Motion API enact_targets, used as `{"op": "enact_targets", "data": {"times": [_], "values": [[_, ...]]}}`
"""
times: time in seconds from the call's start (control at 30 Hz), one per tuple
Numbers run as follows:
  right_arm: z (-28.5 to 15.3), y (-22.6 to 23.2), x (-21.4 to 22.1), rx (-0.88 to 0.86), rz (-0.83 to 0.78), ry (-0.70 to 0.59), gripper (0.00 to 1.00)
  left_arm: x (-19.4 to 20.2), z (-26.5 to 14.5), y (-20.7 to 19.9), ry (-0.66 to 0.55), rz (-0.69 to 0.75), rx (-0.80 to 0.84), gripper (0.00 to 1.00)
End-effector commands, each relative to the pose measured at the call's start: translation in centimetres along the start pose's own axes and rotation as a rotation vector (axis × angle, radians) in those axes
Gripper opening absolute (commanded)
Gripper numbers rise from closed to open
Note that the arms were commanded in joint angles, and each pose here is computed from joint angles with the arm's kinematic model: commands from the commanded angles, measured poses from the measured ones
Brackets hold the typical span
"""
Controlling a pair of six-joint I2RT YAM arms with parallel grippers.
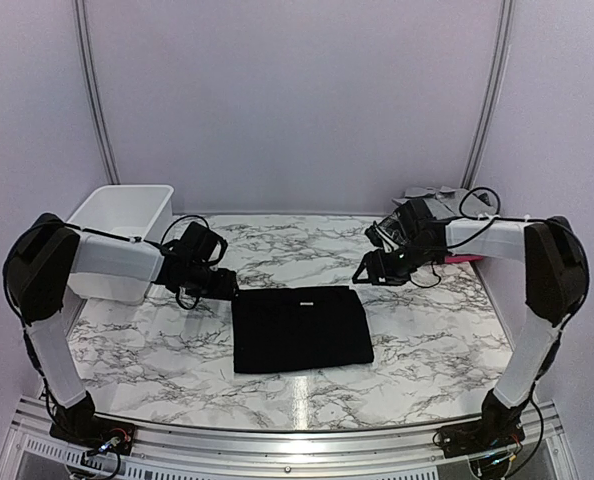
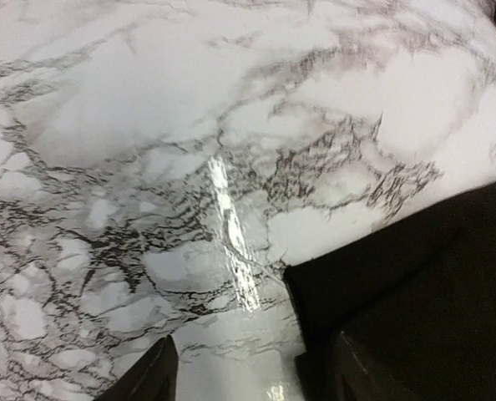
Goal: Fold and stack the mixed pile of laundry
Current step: Adjust the square-folded T-shirt at the center of the board, then pick up the square-folded T-shirt from the center of the board.
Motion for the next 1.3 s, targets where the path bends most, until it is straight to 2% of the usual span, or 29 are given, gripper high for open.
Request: {"op": "enact_targets", "data": {"times": [0.0,0.1,0.23,0.33,0.53,0.73,1.0,1.1,1.17,1.27], "values": [[-4.4,1.2,0.3,-0.034,0.016,-0.059,0.69,-3.2,-4.9,-2.4,-0.152,0.176,0.018,0.71],[-6.1,1.0,1.6,-0.080,0.063,-0.075,0.70,-2.9,-7.1,-7.9,-0.210,0.396,0.092,0.76],[-7.7,0.7,3.3,-0.119,0.121,-0.085,0.70,-1.1,-8.3,-15.2,-0.241,0.652,0.205,0.74],[-7.7,0.7,5.0,-0.154,0.172,-0.055,0.70,0.6,-8.4,-20.4,-0.257,0.802,0.288,0.68],[-6.5,-0.4,8.4,-0.178,0.283,-0.015,0.68,3.3,-6.5,-27.6,-0.273,0.979,0.393,0.52],[-5.9,-0.9,10.4,-0.203,0.360,0.005,0.68,5.0,-4.1,-30.7,-0.259,1.087,0.427,0.46],[-5.1,-1.6,12.3,-0.213,0.446,0.048,0.69,6.9,-0.1,-31.4,-0.192,1.132,0.427,0.39],[-4.4,-1.8,13.2,-0.251,0.509,0.065,0.75,8.0,0.8,-31.3,-0.144,1.130,0.461,0.29],[-3.8,-1.9,13.8,-0.282,0.551,0.070,0.83,8.6,1.1,-31.3,-0.116,1.112,0.482,0.15],[-3.5,-2.1,14.1,-0.294,0.575,0.063,0.90,8.3,0.3,-31.2,-0.131,1.060,0.494,0.03]]}}
Point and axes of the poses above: each gripper's point midway between its finger pads, its own z axis out along the fingers, its own y axis along the line the jaws close on, x = y × z, the point moved 5 cm from there along -z, back along the fingers, and after that the axes turned 8 degrees about z, right-handed, at the moved point
